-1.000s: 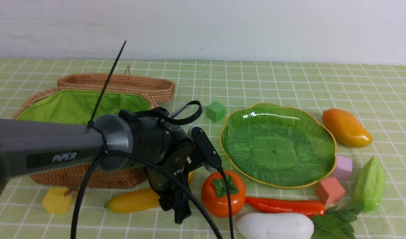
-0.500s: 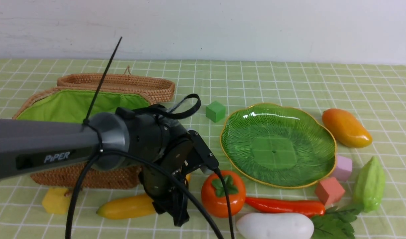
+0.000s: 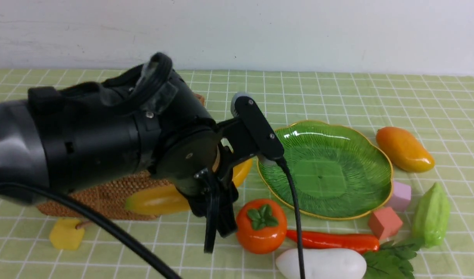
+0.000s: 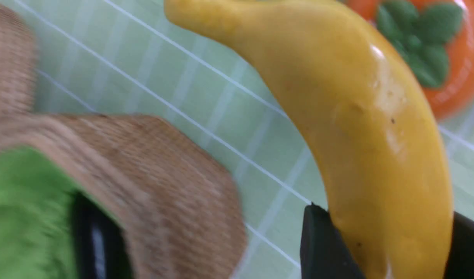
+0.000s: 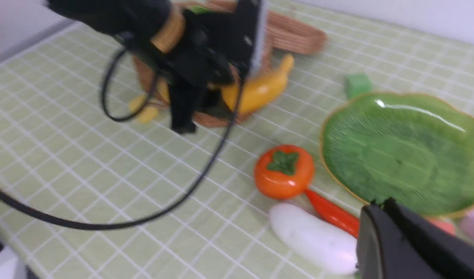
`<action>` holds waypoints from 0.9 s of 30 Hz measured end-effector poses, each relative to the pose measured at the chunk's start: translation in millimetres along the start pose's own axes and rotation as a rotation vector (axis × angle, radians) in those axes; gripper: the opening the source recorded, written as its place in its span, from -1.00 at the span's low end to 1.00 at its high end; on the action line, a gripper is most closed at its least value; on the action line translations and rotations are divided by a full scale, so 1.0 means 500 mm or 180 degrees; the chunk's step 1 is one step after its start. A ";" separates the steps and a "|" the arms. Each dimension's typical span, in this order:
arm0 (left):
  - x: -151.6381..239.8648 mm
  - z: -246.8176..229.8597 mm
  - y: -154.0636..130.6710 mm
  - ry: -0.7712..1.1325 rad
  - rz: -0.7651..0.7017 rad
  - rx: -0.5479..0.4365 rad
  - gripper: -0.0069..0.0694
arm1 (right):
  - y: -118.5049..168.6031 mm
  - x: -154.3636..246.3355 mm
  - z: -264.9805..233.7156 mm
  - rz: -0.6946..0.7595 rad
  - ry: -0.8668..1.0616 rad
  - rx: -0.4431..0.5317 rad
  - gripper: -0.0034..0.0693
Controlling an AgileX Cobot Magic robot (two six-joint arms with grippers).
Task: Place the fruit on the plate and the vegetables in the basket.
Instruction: Use the left arm to grab a banana and put it into the right plate
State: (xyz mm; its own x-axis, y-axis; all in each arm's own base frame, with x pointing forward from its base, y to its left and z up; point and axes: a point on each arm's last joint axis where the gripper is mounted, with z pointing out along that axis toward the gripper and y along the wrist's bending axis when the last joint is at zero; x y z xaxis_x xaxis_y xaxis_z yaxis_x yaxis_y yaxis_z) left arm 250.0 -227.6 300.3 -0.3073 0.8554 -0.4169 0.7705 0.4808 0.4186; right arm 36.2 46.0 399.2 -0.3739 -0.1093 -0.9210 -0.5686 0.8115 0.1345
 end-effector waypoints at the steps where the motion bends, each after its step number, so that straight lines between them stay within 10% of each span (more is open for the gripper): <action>1: -0.010 -0.003 0.005 -0.0082 0.0028 -0.0025 0.01 | -0.004 0.001 0.000 0.0041 0.0022 0.0069 -0.90; 27: -0.274 0.313 -0.023 -0.1213 0.0588 0.0043 0.01 | -0.043 0.013 -0.006 0.0227 0.0203 0.0759 -0.87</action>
State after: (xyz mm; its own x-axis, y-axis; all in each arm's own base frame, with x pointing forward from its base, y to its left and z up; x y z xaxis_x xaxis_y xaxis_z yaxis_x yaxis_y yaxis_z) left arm 370.9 -380.5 226.2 0.0630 0.7934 -0.6054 0.8013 0.3214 0.5046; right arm 43.8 26.4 391.3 -0.4567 -0.0769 -0.8863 -0.3531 0.9301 0.1012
